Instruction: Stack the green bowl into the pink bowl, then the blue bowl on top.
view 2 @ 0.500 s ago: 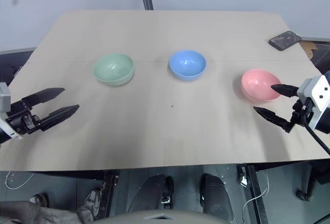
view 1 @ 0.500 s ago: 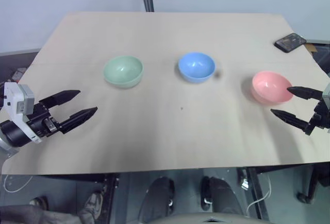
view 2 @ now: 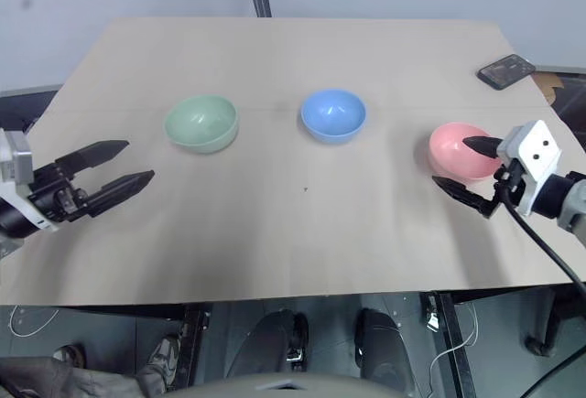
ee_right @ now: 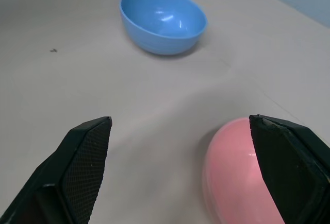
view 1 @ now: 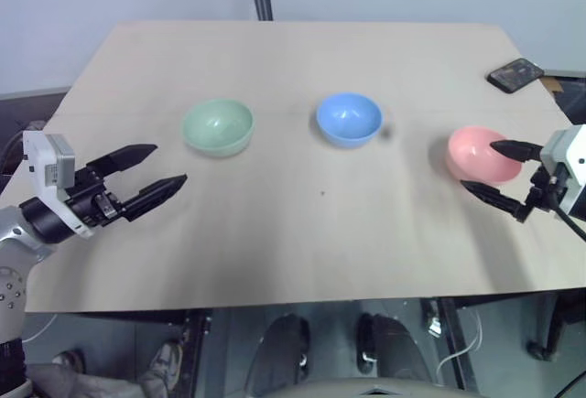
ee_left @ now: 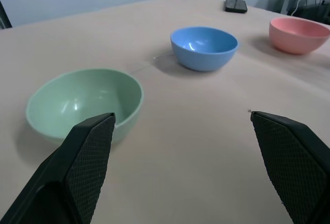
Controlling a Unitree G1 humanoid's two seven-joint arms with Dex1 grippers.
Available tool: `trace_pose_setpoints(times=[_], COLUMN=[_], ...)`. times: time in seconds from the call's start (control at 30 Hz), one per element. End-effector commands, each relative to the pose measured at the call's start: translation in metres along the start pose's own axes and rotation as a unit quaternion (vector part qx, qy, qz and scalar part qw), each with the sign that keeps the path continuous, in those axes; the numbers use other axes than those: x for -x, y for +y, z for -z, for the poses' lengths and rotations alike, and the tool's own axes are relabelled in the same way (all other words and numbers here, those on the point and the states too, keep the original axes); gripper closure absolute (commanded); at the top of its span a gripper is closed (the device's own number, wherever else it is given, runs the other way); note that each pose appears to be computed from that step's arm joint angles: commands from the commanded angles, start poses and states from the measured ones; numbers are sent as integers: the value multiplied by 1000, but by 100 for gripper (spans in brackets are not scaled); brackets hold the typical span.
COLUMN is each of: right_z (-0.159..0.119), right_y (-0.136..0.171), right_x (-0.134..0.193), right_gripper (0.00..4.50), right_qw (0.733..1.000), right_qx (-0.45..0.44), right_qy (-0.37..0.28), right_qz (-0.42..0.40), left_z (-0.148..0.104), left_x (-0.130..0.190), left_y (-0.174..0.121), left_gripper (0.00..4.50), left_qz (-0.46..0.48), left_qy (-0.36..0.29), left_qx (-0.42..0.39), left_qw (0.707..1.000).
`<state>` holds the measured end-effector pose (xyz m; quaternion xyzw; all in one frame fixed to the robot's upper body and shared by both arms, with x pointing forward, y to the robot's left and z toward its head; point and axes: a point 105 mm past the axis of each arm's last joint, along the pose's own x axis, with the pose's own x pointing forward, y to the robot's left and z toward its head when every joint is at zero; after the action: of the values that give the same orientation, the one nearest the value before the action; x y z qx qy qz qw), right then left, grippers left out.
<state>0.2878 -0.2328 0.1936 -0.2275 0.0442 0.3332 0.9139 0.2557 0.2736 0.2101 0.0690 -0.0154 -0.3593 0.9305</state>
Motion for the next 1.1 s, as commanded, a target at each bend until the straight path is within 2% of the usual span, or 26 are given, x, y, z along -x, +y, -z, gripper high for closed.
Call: trace_pose_setpoints(times=[0.03,0.13,0.23,0.37,0.43,0.53,0.57,0.6,0.7,0.73,0.9,1.03,1.1], right_z=[0,11,37,53,56,54,52,50,45,43,14,-25,-32], right_y=[-3,-8,-10,-14,-19,-24,-24,-24,-23,-22,1,68,97], right_x=[-11,-25,-39,-52,-56,-59,-60,-61,-61,-62,-71,-74,-75], right_gripper=[0,0,0,0,55,175,238,265,411,444,444,444,444], right_qw=[1000,999,994,990,988,988,988,989,990,991,995,988,977], right_qx=[14,5,-19,-33,-32,-22,-18,-15,11,22,57,59,66], right_qy=[10,36,95,127,136,135,132,129,125,122,81,-15,-31], right_qz=[18,35,49,60,67,74,72,70,63,60,10,-140,-201], left_z=[-9,-8,-9,-2,-2,-4,-3,-2,0,0,3,3,3], left_x=[-9,-18,-28,-34,-36,-38,-39,-39,-38,-38,-41,-41,-40], left_y=[-8,-16,-34,-51,-57,-59,-59,-59,-61,-62,-61,-56,-53], left_gripper=[5,5,5,5,0,0,0,0,0,0,0,0,0], left_qz=[10,25,73,129,151,157,155,155,153,153,144,132,127], left_qy=[-14,-16,-37,-44,-49,-58,-59,-59,-60,-61,-62,-65,-67], left_qx=[-16,-20,-23,-15,-6,-4,-4,-4,0,0,1,4,6], left_qw=[1000,999,996,991,987,986,986,986,986,986,988,989,990])
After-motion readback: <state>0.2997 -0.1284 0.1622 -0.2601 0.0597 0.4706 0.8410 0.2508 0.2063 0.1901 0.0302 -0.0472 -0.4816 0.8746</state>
